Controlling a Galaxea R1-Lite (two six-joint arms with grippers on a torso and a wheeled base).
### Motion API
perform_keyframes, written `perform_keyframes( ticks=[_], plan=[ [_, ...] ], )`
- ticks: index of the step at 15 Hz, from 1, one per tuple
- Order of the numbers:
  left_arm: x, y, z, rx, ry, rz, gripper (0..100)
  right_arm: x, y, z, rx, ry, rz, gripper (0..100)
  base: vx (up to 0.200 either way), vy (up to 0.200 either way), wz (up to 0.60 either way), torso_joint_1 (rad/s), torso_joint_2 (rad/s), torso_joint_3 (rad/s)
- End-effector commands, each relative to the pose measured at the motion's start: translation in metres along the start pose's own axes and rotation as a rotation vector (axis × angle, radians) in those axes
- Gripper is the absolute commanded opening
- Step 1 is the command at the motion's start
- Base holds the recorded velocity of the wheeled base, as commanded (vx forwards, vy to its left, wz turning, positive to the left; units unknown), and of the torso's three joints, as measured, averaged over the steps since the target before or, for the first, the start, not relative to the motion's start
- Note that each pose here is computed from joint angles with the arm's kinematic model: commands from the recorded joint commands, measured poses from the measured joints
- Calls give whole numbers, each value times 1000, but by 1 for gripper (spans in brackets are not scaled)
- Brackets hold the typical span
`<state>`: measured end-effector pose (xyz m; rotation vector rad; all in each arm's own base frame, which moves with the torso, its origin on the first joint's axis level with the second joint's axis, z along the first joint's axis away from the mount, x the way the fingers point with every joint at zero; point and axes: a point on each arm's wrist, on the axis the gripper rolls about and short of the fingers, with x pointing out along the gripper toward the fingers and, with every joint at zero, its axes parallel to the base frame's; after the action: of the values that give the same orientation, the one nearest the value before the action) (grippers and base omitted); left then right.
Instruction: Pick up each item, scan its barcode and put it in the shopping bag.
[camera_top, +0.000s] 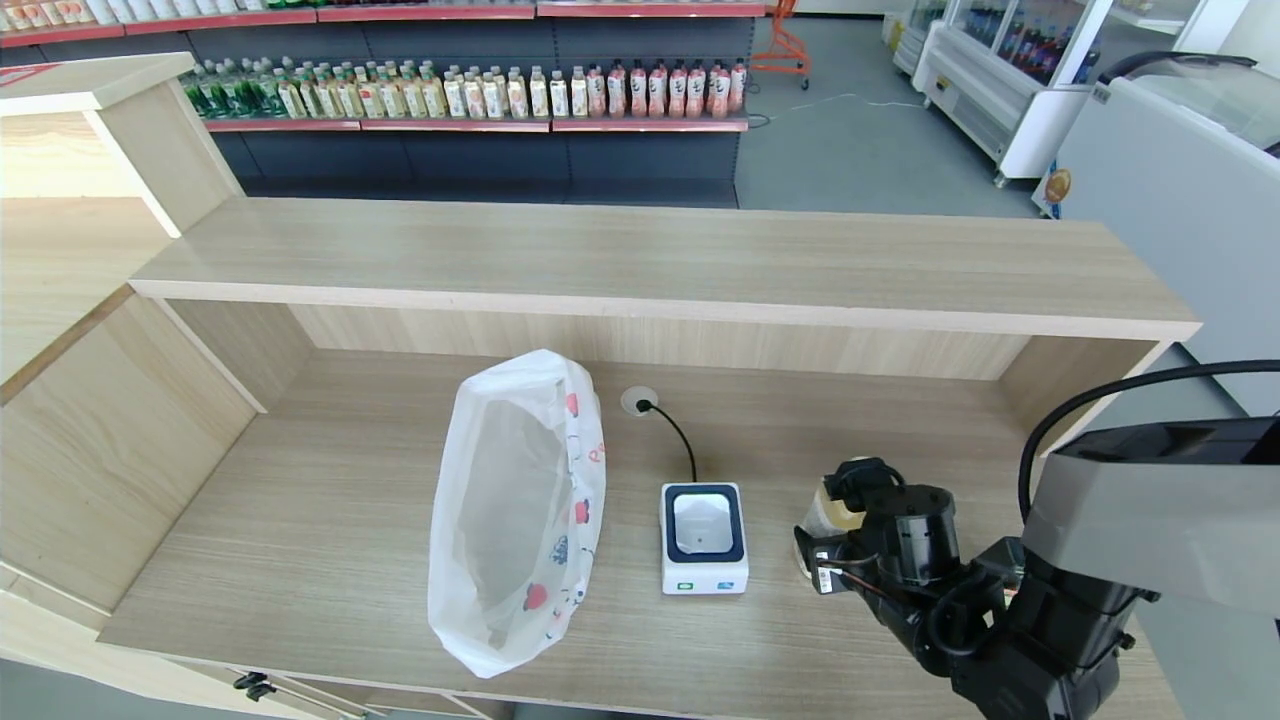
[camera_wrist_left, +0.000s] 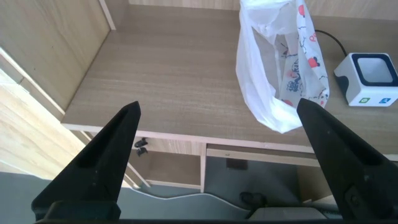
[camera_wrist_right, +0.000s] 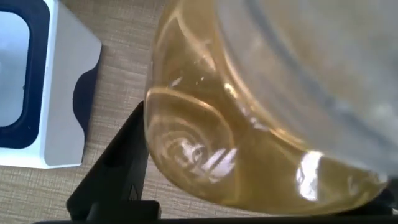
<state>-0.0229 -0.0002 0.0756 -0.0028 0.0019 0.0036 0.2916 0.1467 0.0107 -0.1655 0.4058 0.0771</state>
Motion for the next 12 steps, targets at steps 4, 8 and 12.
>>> perform_keyframes(
  ticks=[4,8,12],
  plan=[
    [0,0,0,0,0,1,100,7,-5,1,-13,-2,-18,0,0,0,0,0,0,0],
    [0,0,0,0,0,-1,100,8,-10,10,-11,-46,-31,0,0,0,0,0,0,0],
    [0,0,0,0,0,-1,100,-44,-52,59,71,-177,158,0,0,0,0,0,0,0]
  ],
)
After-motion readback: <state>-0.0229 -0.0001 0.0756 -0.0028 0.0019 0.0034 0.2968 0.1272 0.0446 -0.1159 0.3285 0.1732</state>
